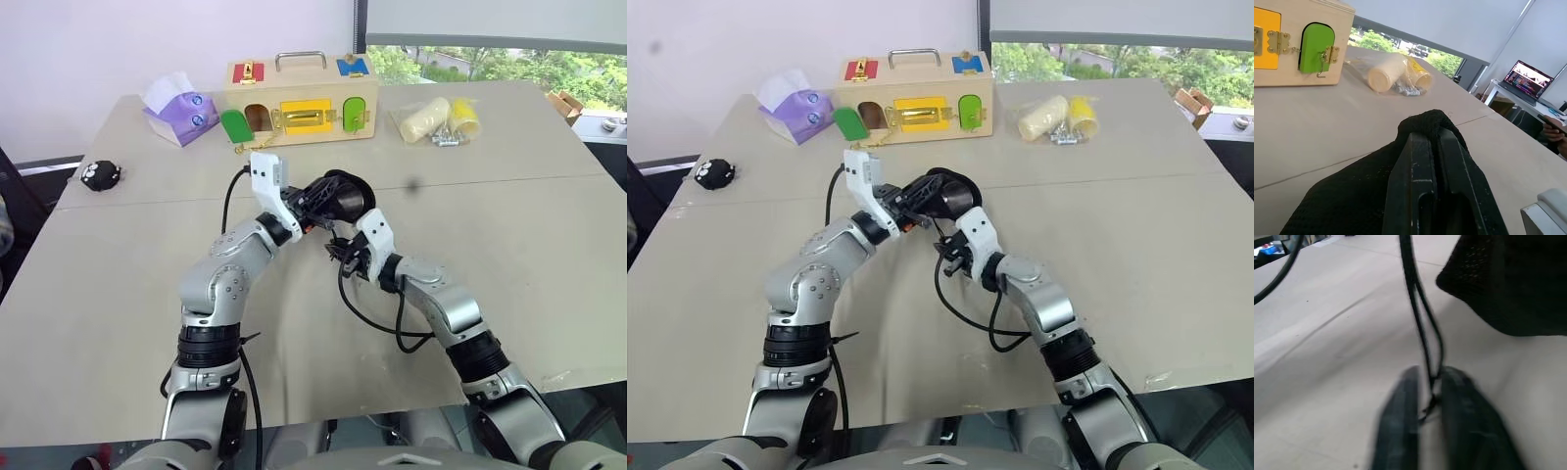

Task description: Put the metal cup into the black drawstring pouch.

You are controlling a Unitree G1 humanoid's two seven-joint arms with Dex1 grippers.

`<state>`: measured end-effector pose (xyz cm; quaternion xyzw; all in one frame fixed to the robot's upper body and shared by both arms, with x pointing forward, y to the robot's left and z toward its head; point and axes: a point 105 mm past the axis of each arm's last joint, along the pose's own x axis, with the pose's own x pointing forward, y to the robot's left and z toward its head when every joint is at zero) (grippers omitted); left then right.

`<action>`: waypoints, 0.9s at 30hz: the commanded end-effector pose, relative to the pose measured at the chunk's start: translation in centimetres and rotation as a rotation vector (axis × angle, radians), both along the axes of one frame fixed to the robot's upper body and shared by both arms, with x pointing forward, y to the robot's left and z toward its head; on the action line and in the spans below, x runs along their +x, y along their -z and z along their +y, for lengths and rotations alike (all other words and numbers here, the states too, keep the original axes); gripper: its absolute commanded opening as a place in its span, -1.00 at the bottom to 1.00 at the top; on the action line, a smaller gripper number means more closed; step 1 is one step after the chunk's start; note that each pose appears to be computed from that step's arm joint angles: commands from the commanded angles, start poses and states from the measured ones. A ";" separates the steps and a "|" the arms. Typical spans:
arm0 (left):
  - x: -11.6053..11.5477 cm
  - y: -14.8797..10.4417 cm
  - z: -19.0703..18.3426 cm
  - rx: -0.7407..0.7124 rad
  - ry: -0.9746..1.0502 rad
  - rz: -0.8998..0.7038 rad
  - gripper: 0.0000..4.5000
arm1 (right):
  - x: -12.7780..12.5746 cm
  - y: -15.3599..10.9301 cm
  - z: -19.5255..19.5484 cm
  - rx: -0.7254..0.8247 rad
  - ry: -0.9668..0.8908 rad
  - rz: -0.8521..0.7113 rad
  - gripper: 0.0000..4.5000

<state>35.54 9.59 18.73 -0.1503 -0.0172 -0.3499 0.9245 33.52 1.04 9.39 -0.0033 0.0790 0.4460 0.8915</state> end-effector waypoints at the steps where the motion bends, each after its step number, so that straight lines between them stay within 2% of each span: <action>1: -0.4 -1.6 0.2 -0.031 -0.012 -0.066 -1.00 | 1.2 -2.2 -1.2 0.024 0.073 -0.093 -0.99; 4: -0.3 -1.6 0.4 -0.046 -0.021 -0.056 -1.00 | 1.6 -4.6 -2.6 0.019 0.111 -0.172 -0.99; 8: 0.0 -1.6 1.0 -0.049 -0.057 -0.054 -1.00 | 3.0 -8.8 -5.6 -0.218 0.177 -0.444 -0.99; 11: 0.0 -2.0 0.8 -0.060 -0.052 -0.070 -1.00 | 3.9 -12.7 -7.1 -0.275 0.218 -0.594 -0.99; 12: -0.1 -2.2 0.7 -0.060 -0.047 -0.077 -0.74 | 4.1 -13.8 -7.4 -0.285 0.223 -0.639 -1.00; 14: -0.5 -2.6 0.2 -0.066 -0.011 -0.091 -0.41 | 4.5 -16.2 -8.0 -0.330 0.253 -0.747 -1.00; 18: -1.4 -3.6 -1.3 0.040 0.052 -0.186 0.48 | 4.0 -22.2 -7.3 -0.275 0.290 -0.970 -1.00; 22: -2.4 -5.0 -2.3 0.122 0.114 -0.308 0.48 | 2.7 -24.8 -5.5 -0.143 0.244 -1.036 -1.00; 27: -2.0 -8.4 -2.2 0.177 0.045 -0.482 0.48 | 1.1 -25.4 -3.1 -0.065 0.133 -1.061 -1.00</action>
